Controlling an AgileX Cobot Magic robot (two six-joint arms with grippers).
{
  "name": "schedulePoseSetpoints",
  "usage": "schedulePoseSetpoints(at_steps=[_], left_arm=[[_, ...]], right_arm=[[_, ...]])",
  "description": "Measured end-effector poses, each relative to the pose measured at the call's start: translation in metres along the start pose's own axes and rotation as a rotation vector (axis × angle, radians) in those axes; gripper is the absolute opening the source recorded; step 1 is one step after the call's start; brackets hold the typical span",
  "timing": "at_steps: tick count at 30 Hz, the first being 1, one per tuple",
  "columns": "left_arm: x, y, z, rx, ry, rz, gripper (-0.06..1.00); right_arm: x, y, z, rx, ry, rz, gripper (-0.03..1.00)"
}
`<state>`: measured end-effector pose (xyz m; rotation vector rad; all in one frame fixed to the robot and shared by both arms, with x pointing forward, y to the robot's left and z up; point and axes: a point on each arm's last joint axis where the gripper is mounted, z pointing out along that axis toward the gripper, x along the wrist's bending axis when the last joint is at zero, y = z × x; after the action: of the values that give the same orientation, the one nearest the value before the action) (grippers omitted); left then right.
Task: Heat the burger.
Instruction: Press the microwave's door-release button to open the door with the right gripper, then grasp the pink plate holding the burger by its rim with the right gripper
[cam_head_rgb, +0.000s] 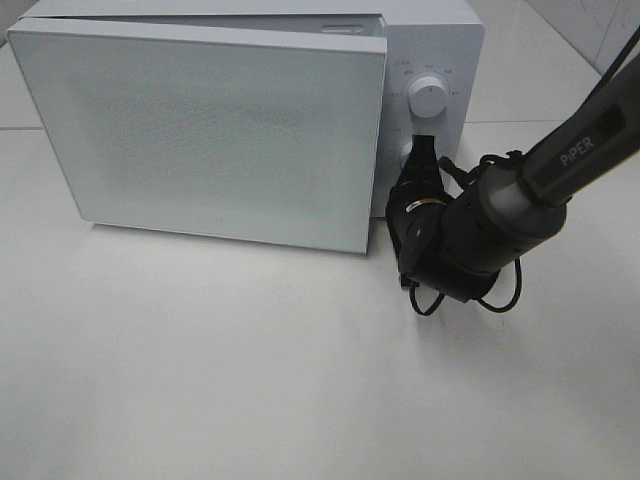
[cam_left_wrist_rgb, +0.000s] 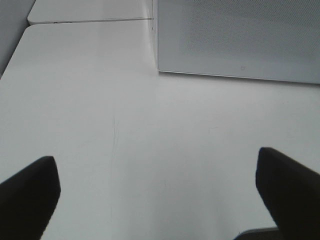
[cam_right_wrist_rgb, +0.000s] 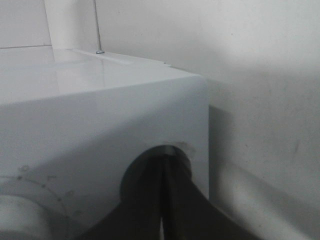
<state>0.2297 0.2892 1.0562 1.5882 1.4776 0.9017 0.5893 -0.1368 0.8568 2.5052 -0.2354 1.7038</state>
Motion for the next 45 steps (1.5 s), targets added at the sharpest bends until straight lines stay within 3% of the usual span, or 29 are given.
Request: schedulePoseSetpoints(at_steps=[29,34,40,45], left_arm=[[0.000,0.000,0.000,0.000,0.000,0.000,0.99],[0.000,0.000,0.000,0.000,0.000,0.000,0.99],[0.000,0.000,0.000,0.000,0.000,0.000,0.99],[0.000,0.000,0.000,0.000,0.000,0.000,0.99]], right_arm=[[0.009,0.010,-0.021,0.047,-0.021,-0.079,0.00],[0.020,0.012,-0.032,0.081,-0.029,-0.145,0.00],[0.020,0.018,-0.046,0.134,-0.100,-0.269,0.00],[0.024,0.024,-0.062,0.190,-0.132,-0.433,0.00]])
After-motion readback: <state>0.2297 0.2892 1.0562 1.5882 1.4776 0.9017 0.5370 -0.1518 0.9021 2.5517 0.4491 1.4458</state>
